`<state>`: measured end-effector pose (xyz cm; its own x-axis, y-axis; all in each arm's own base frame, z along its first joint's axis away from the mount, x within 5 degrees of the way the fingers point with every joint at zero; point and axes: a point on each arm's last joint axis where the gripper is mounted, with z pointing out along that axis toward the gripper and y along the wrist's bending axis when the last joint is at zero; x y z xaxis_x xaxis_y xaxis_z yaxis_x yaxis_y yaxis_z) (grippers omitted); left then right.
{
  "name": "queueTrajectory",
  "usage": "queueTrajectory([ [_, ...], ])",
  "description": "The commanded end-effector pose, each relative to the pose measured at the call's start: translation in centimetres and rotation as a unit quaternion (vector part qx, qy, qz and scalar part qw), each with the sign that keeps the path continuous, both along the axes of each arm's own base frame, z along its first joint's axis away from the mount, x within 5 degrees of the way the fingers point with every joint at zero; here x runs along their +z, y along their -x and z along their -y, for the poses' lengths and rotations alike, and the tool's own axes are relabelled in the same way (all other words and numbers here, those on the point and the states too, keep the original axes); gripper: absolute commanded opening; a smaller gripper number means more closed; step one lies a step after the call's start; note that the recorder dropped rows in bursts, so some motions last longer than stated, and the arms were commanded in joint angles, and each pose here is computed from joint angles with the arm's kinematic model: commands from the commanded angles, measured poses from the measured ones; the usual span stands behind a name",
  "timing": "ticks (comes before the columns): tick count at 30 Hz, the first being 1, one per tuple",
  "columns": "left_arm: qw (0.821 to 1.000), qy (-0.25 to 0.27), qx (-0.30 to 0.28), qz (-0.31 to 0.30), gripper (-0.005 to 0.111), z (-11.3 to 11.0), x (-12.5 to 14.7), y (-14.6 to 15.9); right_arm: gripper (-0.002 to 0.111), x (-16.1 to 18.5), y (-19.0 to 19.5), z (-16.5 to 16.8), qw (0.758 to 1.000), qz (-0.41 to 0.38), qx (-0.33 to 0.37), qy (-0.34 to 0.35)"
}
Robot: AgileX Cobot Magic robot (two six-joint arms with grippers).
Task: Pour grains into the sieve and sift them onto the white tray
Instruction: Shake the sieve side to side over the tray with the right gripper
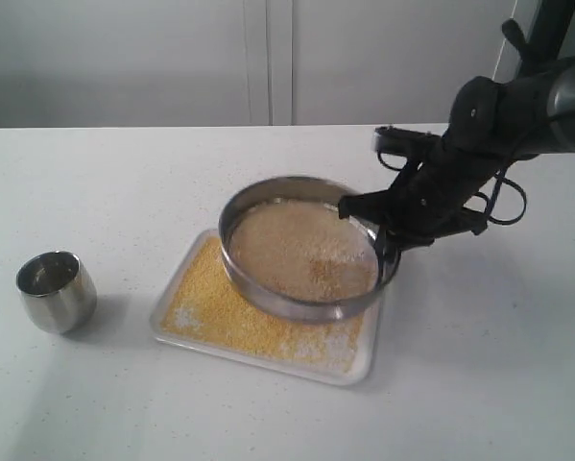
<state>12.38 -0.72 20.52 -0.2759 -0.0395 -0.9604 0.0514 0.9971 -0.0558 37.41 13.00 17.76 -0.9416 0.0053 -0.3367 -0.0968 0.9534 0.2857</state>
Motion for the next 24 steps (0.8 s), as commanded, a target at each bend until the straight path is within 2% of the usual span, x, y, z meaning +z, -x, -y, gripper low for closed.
queueTrajectory([
  [1,1.000,0.002,0.001,0.003,0.000,0.0,-0.1,0.1,0.000,2.6,0.4,-1.7,0.993,0.028,0.110,-0.045],
  [2,1.000,0.002,0.001,0.003,0.000,0.0,-0.1,0.1,0.000,2.5,0.9,-1.5,0.991,0.008,0.126,-0.033],
  [4,1.000,0.002,0.001,0.003,0.000,0.0,-0.1,0.1,0.000,2.4,1.2,-0.4,0.995,-0.008,0.094,-0.015],
  [7,1.000,0.002,0.001,0.003,0.000,0.0,-0.1,0.1,0.000,2.5,-0.1,-0.2,0.998,0.039,-0.009,-0.049],
  [9,1.000,0.002,0.001,0.003,0.000,0.0,-0.1,0.1,0.000,2.7,-0.7,-1.4,0.994,0.065,-0.026,-0.089],
  [10,1.000,0.002,0.001,0.003,0.000,0.0,-0.1,0.1,0.000,2.9,-0.8,-1.9,0.993,0.067,-0.013,-0.100],
  [12,1.000,0.002,0.001,0.003,0.000,0.0,-0.1,0.1,0.000,3.1,0.0,-2.5,0.993,0.041,0.070,-0.088],
  [14,1.000,0.002,0.001,0.003,0.000,0.0,-0.1,0.1,0.000,3.0,1.3,-2.0,0.989,0.000,0.141,-0.042],
  [15,1.000,0.002,0.001,0.003,0.000,0.0,-0.1,0.1,0.000,2.9,1.5,-1.4,0.990,-0.014,0.138,-0.018],
  [17,1.000,0.002,0.001,0.003,0.000,0.0,-0.1,0.1,0.000,2.6,0.9,-0.6,0.997,0.000,0.079,0.015],
  [19,1.000,0.002,0.001,0.003,0.000,0.0,-0.1,0.1,0.000,2.7,-0.3,-0.5,0.999,0.035,-0.015,-0.009],
  [20,1.000,0.002,0.001,0.003,0.000,0.0,-0.1,0.1,0.000,2.7,-0.6,-0.9,0.998,0.045,-0.037,-0.028],
  [21,1.000,0.002,0.001,0.003,0.000,0.0,-0.1,0.1,0.000,2.8,-0.7,-1.6,0.997,0.052,-0.034,-0.043],
  [24,1.000,0.002,0.001,0.003,0.000,0.0,-0.1,0.1,0.000,2.7,1.0,-3.0,0.991,0.026,0.129,0.015],
])
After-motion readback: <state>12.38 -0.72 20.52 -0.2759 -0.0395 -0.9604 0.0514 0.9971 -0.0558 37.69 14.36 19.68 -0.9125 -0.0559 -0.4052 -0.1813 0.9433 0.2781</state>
